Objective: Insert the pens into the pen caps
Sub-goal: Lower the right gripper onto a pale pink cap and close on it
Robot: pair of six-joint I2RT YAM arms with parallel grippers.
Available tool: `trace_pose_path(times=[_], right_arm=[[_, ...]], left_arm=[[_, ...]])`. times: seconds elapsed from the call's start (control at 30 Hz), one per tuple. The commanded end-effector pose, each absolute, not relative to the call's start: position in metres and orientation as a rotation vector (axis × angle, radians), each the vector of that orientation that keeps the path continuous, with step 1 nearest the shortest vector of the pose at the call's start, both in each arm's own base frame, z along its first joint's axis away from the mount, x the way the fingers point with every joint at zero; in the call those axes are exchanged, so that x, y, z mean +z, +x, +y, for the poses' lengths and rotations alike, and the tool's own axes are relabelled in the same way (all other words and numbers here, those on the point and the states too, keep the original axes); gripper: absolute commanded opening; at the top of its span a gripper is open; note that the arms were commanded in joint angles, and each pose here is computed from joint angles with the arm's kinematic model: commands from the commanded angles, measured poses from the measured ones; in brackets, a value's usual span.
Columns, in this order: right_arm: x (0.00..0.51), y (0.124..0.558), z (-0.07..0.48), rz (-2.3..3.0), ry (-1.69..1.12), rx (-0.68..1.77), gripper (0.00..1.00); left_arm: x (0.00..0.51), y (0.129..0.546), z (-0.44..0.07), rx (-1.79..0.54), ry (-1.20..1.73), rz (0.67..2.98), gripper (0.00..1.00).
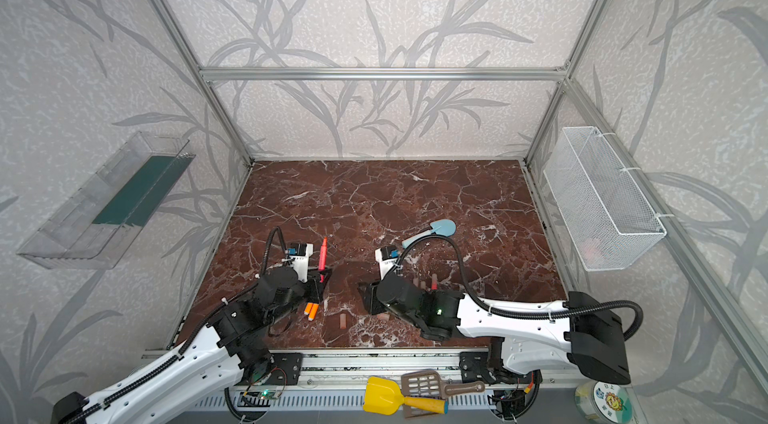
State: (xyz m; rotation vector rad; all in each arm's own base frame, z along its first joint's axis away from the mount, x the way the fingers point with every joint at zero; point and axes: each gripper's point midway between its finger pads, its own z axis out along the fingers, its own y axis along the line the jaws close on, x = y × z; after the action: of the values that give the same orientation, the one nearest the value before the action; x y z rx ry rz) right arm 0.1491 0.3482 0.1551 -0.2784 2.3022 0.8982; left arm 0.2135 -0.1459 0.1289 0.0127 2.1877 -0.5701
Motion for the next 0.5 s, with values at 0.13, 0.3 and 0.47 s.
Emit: trace_pose_path(times=[0.13,0.3,0.47], right_arm=[[0.107,0.108,0.381,2.482,-0.59,0.609,0.48],[0.065,0.102,0.399,2.598,-0.695,0.416,0.48],[0.041,0.108,0.398,2.623,-0.717,0.254,0.48]], left_arm=[[0.117,0.21,-0.113,-0.464,-0.097,2.18,0.0],[0.117,0.204,-0.098,-0.443,-0.163,2.166,0.0],[0.114,0.2,-0.095,-0.45,-0.179,2.168,0.0]])
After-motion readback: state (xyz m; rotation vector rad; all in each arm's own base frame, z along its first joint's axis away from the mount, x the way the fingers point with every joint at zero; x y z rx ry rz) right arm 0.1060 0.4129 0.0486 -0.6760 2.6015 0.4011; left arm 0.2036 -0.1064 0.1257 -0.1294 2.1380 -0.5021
